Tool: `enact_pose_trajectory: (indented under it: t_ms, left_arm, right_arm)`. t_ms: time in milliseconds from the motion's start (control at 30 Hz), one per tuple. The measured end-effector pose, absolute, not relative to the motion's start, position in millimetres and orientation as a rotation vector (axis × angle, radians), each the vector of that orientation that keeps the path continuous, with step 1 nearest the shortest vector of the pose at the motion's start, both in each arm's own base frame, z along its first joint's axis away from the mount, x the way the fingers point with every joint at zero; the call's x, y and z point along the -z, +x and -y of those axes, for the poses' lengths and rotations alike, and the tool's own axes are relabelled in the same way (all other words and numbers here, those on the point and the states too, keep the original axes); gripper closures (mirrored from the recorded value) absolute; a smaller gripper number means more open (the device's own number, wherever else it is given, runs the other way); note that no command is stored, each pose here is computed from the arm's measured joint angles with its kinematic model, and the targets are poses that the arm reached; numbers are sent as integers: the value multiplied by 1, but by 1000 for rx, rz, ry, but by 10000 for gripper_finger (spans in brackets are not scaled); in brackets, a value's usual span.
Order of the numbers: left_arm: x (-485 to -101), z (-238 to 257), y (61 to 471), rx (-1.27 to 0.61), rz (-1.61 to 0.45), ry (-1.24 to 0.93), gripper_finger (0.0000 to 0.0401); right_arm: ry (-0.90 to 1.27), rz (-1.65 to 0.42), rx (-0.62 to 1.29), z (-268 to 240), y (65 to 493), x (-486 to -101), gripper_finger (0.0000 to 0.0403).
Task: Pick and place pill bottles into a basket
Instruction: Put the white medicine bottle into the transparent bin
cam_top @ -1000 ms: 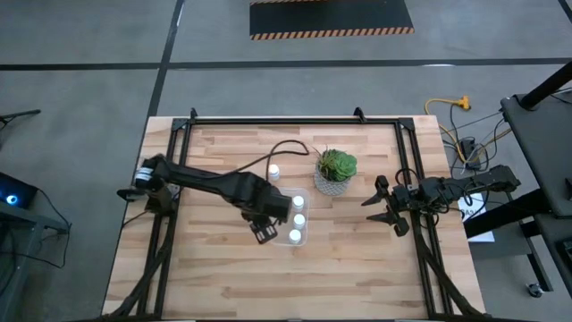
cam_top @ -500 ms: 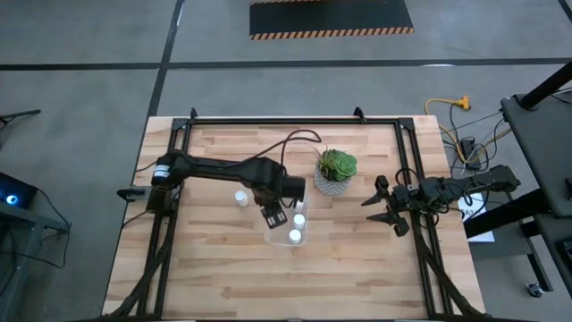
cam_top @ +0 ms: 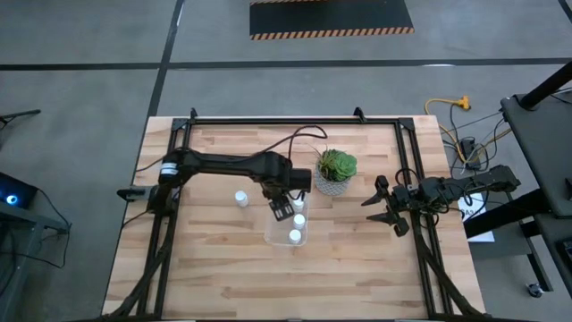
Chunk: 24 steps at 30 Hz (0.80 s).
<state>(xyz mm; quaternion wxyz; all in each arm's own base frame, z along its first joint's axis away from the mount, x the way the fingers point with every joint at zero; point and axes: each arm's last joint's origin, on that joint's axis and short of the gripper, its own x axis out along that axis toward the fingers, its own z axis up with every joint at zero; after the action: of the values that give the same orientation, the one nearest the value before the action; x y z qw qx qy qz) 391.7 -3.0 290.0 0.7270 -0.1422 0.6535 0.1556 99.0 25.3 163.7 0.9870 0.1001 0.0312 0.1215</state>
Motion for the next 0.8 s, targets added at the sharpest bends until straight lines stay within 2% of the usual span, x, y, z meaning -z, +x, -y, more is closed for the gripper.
enact_pose_trajectory:
  t_ms: [433, 800]
  left_arm:
    - [-243, 1, 412, -316, -1573, -237, 256]
    - [-236, 0, 415, -336, -1536, -204, 256]
  right_arm:
    - [202, -63, -244, -25, 99, -164, 202]
    - [202, -63, -244, -25, 99, -164, 202]
